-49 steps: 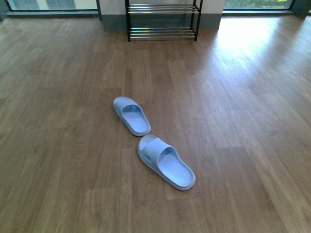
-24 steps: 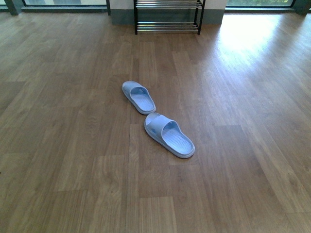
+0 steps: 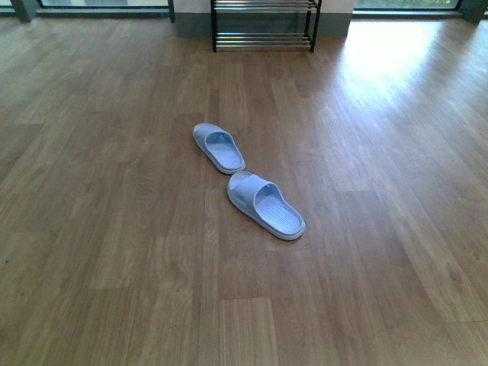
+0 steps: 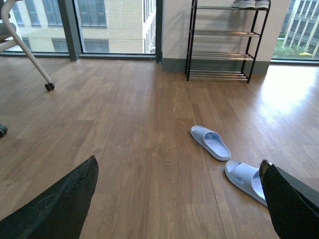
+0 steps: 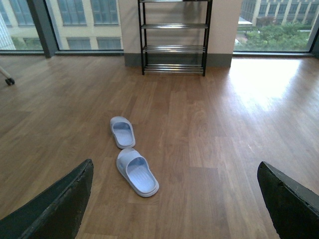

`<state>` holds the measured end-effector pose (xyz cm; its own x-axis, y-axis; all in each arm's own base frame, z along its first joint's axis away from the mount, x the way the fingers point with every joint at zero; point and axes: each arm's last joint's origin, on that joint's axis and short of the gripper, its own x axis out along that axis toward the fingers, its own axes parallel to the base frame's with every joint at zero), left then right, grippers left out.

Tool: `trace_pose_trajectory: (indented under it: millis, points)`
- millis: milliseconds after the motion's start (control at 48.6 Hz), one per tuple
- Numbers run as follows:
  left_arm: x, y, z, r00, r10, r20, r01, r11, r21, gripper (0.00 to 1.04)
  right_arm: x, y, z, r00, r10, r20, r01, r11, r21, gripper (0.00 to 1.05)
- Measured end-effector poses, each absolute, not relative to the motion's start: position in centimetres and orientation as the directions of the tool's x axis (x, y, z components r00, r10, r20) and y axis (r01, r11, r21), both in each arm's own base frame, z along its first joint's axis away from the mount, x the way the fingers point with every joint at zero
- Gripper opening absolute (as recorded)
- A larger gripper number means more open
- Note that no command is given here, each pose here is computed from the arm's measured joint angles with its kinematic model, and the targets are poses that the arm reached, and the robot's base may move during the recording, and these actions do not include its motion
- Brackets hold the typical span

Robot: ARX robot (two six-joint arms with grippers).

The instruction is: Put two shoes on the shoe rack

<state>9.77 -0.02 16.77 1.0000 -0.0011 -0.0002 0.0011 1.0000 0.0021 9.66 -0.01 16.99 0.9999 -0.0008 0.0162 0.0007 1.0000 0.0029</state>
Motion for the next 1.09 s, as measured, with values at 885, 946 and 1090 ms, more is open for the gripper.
trace_pose_trajectory:
  millis: [885, 946, 1090]
  points:
    - [9.77, -0.01, 16.77, 1.000, 0.001, 0.000, -0.001, 1.000, 0.002, 0.95, 9.66, 0.00, 17.00, 1.000, 0.003, 0.017, -0.003, 1.000, 0.003, 0.95]
    - [9.77, -0.01, 16.77, 1.000, 0.001, 0.000, -0.001, 1.000, 0.002, 0.95, 9.66, 0.00, 16.99, 1.000, 0.002, 0.016, -0.002, 1.000, 0.003, 0.95]
    - [9.77, -0.02, 16.77, 1.000, -0.002, 0.000, 0.002, 1.000, 0.002, 0.95, 9.66, -0.01, 16.99, 1.000, -0.001, 0.016, 0.001, 1.000, 0.003, 0.95]
